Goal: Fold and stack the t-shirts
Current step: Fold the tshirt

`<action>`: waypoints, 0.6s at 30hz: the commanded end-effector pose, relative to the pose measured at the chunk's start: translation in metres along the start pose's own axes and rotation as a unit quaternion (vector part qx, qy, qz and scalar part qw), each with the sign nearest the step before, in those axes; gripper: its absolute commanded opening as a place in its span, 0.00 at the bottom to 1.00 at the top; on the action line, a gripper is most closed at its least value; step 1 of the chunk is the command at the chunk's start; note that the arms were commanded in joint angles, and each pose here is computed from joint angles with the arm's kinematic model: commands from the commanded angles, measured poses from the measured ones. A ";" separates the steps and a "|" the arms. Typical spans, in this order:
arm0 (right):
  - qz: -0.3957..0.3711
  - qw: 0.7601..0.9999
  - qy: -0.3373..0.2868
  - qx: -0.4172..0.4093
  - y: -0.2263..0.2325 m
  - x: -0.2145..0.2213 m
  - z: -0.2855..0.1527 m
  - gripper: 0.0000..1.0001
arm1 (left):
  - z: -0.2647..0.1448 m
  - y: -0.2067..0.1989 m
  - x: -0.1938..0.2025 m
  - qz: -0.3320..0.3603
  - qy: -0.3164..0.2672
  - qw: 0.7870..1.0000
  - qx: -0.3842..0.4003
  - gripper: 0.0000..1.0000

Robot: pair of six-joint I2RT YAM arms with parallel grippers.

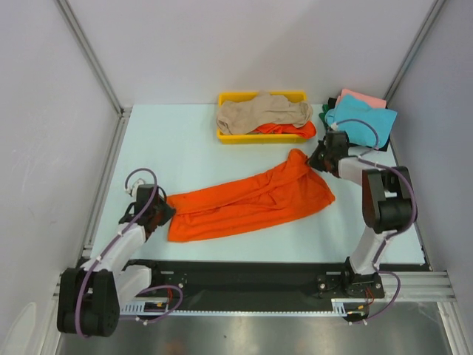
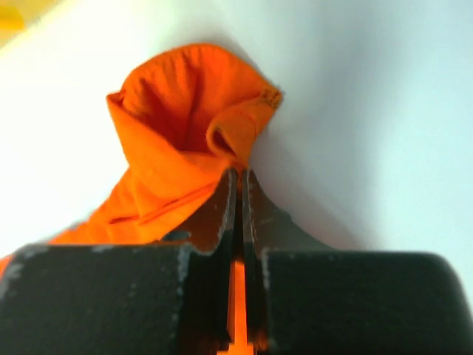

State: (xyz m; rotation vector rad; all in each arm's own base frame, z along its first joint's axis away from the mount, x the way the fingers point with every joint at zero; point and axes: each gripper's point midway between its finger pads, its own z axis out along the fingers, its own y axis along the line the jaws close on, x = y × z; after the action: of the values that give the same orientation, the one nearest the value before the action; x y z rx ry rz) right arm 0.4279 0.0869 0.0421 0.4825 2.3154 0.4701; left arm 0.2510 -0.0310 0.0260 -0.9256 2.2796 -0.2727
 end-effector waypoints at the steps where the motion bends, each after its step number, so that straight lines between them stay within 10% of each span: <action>1: -0.047 0.999 -0.010 0.002 0.015 -0.036 0.021 0.00 | -0.016 -0.017 0.010 -0.017 0.024 0.999 0.034 0.00; 18: -0.067 0.996 0.013 0.050 -0.003 -0.054 0.060 0.00 | -0.070 -0.040 0.111 -0.038 0.154 0.980 0.118 0.00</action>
State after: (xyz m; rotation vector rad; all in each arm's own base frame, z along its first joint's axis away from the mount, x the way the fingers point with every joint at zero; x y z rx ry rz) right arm 0.4940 0.0754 0.0269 0.3834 2.3884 0.3350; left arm 0.1885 -0.1260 0.0471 -0.8238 2.3743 -0.6788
